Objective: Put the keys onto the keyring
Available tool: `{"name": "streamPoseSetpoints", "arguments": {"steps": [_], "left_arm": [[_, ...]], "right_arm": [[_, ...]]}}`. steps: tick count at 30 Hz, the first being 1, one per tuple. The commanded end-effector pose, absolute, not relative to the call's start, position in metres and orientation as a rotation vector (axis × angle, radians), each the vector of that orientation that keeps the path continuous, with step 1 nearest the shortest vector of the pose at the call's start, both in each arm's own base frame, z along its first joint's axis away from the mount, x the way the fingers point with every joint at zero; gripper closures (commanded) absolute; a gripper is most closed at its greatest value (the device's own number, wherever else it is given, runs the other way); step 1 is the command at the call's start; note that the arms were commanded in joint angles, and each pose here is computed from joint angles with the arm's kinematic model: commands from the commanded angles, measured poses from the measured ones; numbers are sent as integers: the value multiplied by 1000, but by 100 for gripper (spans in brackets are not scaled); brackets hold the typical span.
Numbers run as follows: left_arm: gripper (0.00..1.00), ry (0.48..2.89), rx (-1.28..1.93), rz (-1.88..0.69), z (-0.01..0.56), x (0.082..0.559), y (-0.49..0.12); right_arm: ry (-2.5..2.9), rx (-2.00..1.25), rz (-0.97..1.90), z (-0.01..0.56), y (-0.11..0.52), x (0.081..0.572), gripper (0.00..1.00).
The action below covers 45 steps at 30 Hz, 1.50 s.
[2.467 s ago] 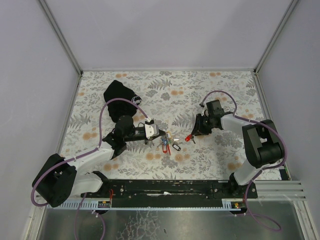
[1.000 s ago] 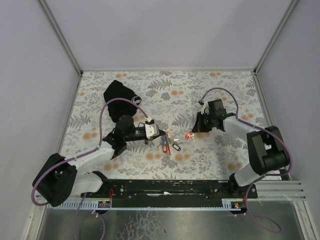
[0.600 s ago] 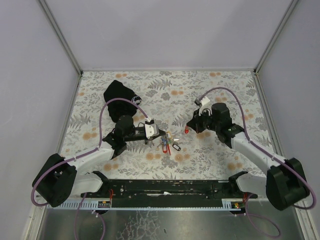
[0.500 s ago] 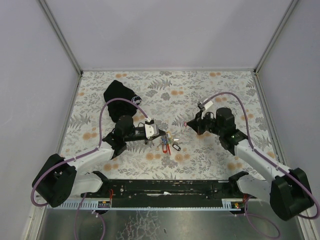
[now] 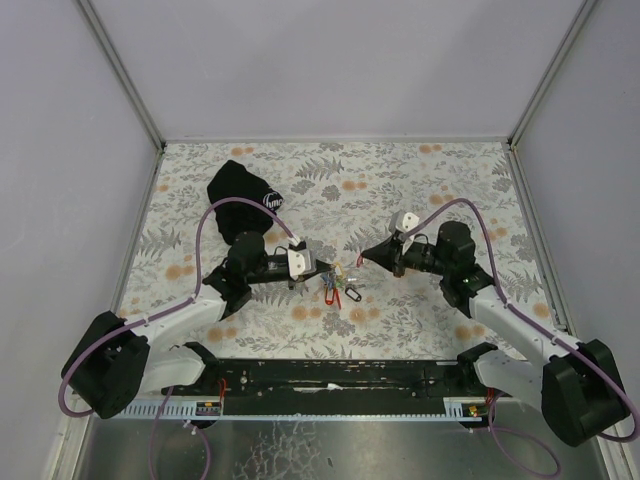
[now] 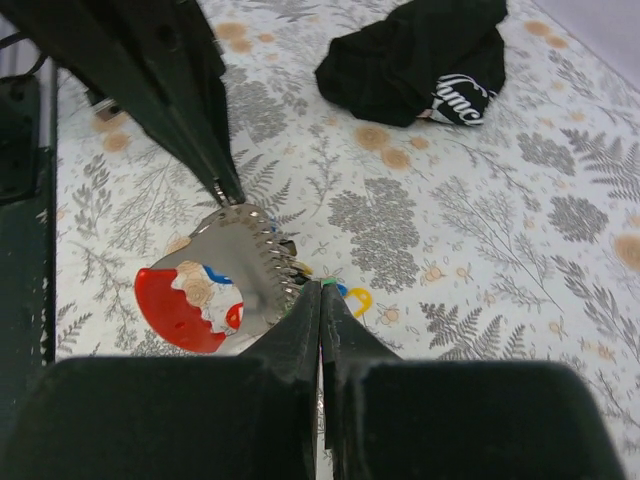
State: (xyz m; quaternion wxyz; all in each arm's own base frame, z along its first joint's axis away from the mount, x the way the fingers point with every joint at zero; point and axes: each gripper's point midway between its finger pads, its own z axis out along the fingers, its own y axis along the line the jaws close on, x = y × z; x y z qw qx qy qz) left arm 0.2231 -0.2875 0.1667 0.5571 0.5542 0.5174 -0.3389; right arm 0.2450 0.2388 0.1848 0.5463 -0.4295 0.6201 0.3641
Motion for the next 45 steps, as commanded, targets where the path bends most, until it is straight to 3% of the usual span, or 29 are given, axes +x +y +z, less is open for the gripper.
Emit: {"name": "streamPoseSetpoints", "arguments": {"steps": [1, 21, 45], "left_arm": [[100, 1100, 1311, -802, 190, 220, -291], [100, 1063, 1434, -923, 178, 202, -300], [100, 1070, 1449, -940, 176, 201, -301]], "right_arm": [[1219, -1208, 884, 212, 253, 230, 100], [1205, -1392, 870, 194, 278, 195, 100], [1216, -1440, 798, 178, 292, 192, 100]]}}
